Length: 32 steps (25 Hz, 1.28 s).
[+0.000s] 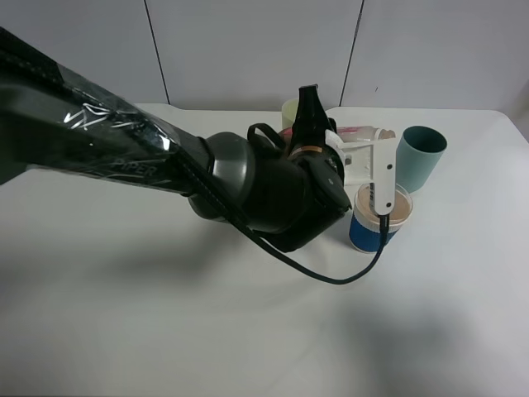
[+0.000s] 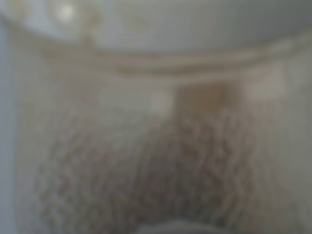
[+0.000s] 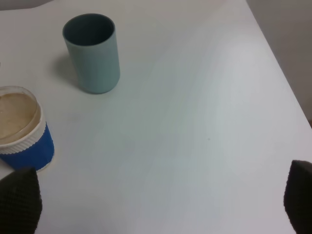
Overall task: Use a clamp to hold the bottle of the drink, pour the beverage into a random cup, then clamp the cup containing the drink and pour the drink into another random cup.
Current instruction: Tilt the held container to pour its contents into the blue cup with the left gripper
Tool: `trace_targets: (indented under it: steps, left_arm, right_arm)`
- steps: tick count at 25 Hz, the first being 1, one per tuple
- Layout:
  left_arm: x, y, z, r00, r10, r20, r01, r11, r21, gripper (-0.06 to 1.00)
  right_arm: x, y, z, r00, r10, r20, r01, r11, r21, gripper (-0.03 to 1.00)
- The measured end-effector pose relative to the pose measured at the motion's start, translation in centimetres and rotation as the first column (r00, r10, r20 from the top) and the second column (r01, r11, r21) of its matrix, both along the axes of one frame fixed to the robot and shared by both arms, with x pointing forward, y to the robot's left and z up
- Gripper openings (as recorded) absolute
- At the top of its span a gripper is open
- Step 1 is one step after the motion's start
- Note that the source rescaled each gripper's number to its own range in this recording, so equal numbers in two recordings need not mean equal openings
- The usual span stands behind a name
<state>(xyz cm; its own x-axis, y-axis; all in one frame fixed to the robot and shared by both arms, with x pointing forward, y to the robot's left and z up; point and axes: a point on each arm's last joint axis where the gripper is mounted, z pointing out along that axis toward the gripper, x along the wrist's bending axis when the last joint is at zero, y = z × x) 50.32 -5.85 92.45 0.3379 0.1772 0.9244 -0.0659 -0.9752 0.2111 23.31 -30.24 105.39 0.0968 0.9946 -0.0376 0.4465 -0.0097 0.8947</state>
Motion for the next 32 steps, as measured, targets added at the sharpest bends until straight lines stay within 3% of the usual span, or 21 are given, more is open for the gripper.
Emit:
trace_targets:
  steps: [11,32]
  left_arm:
    - [0.2,-0.2,0.7,0.995,-0.045,0.092,0.038,0.996,0.081,0.02]
    - [0.3,-0.8,1.8,0.964,-0.147,0.222,0.110,0.979,0.169,0.02]
  right_arm:
    - [0.0,0.0,0.0,1.000,0.000,0.000,0.000,1.000,0.000,1.00]
    - [0.0,0.0,0.0,1.000,0.000,0.000,0.000,1.000,0.000,1.00]
